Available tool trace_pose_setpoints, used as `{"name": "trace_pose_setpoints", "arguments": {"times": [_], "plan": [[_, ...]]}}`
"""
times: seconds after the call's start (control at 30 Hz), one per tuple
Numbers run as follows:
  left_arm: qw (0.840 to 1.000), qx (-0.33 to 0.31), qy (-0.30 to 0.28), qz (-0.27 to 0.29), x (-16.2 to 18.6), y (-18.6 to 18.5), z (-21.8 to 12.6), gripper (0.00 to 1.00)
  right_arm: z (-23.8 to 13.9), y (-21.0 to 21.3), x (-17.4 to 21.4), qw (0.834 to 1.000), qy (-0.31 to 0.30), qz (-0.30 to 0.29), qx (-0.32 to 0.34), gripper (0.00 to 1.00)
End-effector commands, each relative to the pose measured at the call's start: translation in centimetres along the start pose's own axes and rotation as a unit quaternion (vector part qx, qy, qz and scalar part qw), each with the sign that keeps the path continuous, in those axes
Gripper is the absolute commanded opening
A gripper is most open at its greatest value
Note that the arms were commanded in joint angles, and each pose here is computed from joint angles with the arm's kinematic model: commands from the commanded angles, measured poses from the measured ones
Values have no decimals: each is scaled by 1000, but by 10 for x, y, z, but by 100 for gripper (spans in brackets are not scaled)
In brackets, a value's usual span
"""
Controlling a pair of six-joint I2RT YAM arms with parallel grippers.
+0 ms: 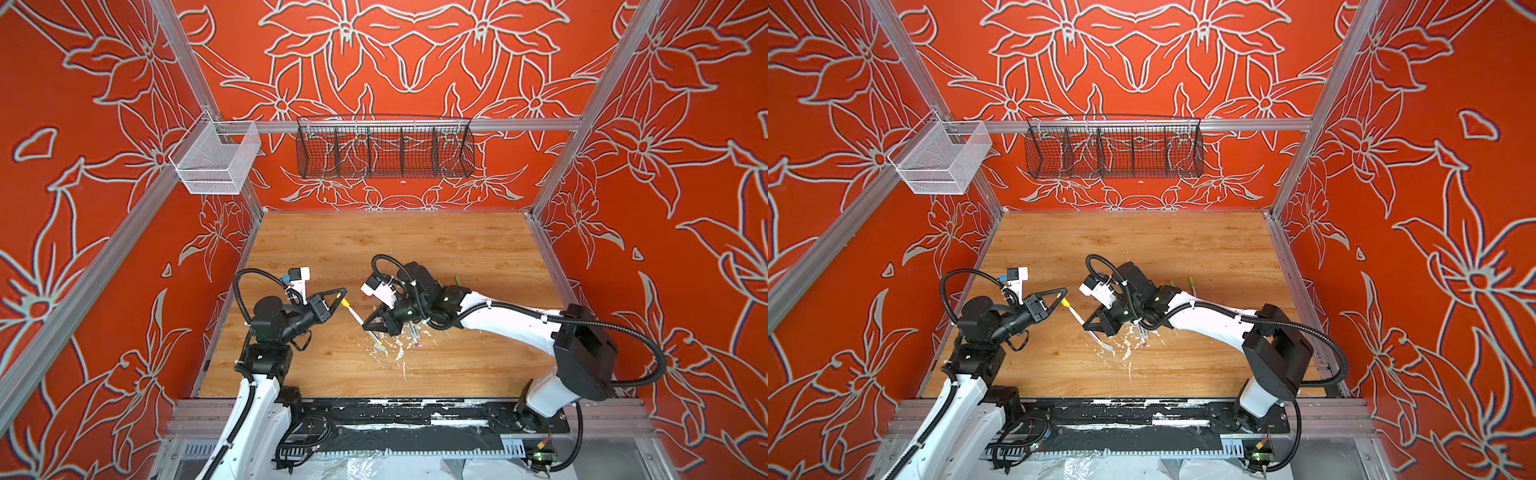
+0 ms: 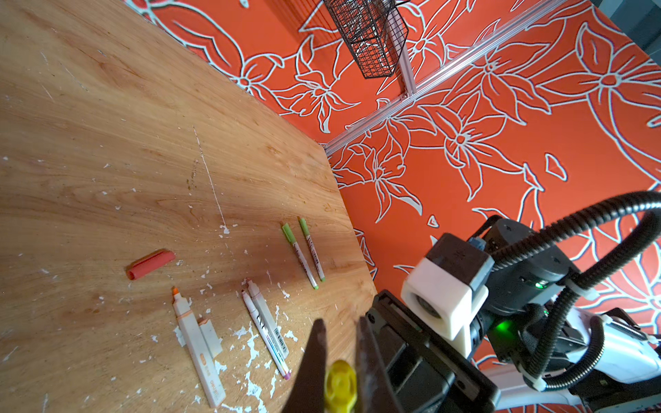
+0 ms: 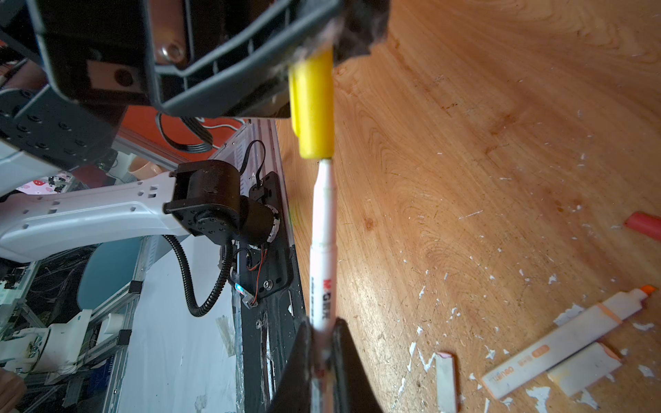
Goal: Insert the pens into the pen caps
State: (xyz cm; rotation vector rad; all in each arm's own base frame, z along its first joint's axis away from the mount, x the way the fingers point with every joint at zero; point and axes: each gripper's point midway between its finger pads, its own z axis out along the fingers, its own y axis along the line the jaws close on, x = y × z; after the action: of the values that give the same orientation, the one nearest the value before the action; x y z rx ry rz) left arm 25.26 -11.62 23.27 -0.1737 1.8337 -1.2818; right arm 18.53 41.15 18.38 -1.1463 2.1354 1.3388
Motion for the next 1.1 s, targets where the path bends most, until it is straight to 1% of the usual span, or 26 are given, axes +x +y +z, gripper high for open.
{"name": "trace_pose_setpoints", "arguments": {"times": [0.0,0.17,0.47,0.6,0.93,1.07], "plan": [[1000,15,4,8,0,-5,0,0,-2,2,-14,1000,-16,-21,6,3],[1000,9,8,5,2,-2,0,0,-2,4,-16,1000,-18,-23,3,3],[999,-24,-20,11,-3,7,-5,0,-1,4,-11,1000,-10,-19,-2,3],[999,-19,-25,14,-5,4,-6,0,1,3,-9,1000,-9,-14,-5,3],[1000,-9,-15,13,-3,2,-4,0,-1,6,-16,1000,-16,-20,-7,3],[1000,6,-8,9,-2,-2,-2,0,0,6,-18,1000,-17,-22,-7,3]]}}
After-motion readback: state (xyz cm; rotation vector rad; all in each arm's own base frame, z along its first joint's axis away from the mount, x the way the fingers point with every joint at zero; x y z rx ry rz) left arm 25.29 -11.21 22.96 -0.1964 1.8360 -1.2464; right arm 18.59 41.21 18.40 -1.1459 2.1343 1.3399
